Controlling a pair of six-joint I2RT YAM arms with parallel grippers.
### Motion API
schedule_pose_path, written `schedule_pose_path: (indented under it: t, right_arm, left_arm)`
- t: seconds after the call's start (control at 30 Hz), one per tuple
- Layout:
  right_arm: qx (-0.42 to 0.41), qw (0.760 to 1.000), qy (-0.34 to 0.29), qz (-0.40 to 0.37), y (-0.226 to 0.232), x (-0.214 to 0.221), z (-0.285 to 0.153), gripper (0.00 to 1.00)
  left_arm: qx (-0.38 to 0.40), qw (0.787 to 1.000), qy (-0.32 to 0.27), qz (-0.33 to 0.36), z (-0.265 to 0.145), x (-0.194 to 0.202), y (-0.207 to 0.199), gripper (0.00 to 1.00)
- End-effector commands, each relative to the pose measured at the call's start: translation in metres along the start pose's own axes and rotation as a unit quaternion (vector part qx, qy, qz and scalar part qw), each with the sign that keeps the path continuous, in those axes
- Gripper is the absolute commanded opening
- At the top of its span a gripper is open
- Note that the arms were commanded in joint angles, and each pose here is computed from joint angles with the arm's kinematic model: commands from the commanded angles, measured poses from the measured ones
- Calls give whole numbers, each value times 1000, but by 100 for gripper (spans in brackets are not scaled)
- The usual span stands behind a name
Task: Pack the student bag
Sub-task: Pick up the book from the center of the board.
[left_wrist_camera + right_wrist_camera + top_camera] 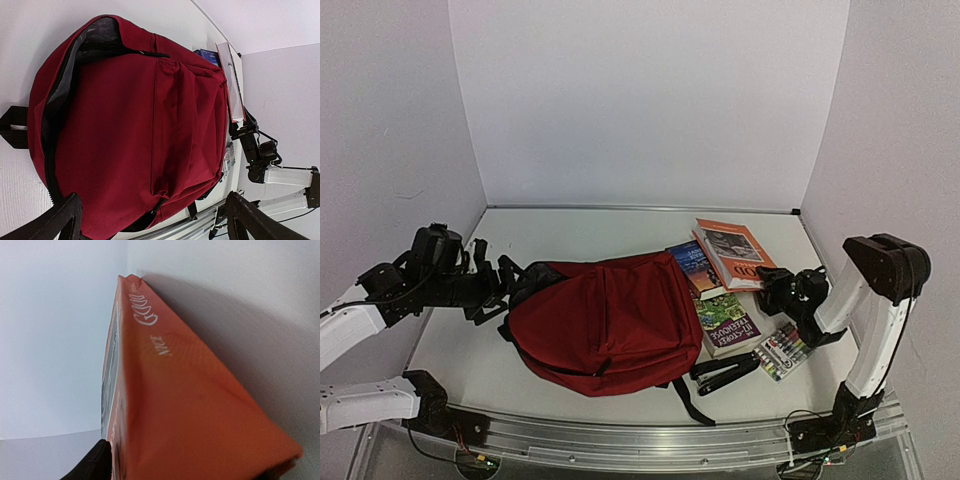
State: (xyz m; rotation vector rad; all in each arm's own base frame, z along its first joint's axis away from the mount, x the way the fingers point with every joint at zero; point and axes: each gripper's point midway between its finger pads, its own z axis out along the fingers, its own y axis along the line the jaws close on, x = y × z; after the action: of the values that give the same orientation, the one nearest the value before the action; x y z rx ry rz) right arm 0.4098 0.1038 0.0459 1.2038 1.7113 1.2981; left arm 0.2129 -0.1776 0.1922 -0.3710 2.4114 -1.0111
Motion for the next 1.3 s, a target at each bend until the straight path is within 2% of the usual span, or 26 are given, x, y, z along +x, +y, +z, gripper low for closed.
schedule_pose_path:
  t: [0.0,0.13,0.2,0.43,0.6,0.7,0.77,0.93,1.1,1.27]
  right_arm:
    - [-95,995,-13,-5,48,-5,2,44]
    - [-140,990,-20,-11,79,-6,-11,28]
    - [-168,985,-23,-16,102,-6,-22,24]
    - [-209,976,-6,-59,169,7,-52,20]
    - [-175,971,0,-163,215,18,-76,21]
    - [-142,966,28,-216,229,30,-92,22]
    - [-153,957,61,-240,245,45,-104,22]
    - [-182,937,159,-252,260,82,-129,23]
    - [-197,918,210,-271,278,107,-155,23]
    - [-212,902,258,-275,288,135,-169,23]
  left_arm:
    - [14,1000,-24,8,-12,-14,-17,100]
    - [18,999,-29,7,-16,-15,-18,100]
    - [21,999,-32,8,-17,-16,-20,100]
    - [33,999,-30,26,-21,-19,-32,100]
    - [52,996,-19,65,-23,-25,-53,100]
    - [78,992,-6,99,-23,-28,-75,100]
    - [107,987,17,121,-22,-25,-92,100]
    - [186,967,63,160,-16,-20,-135,100]
    - [253,946,83,186,-13,-18,-171,100]
    - [269,939,89,194,-5,-21,-186,100]
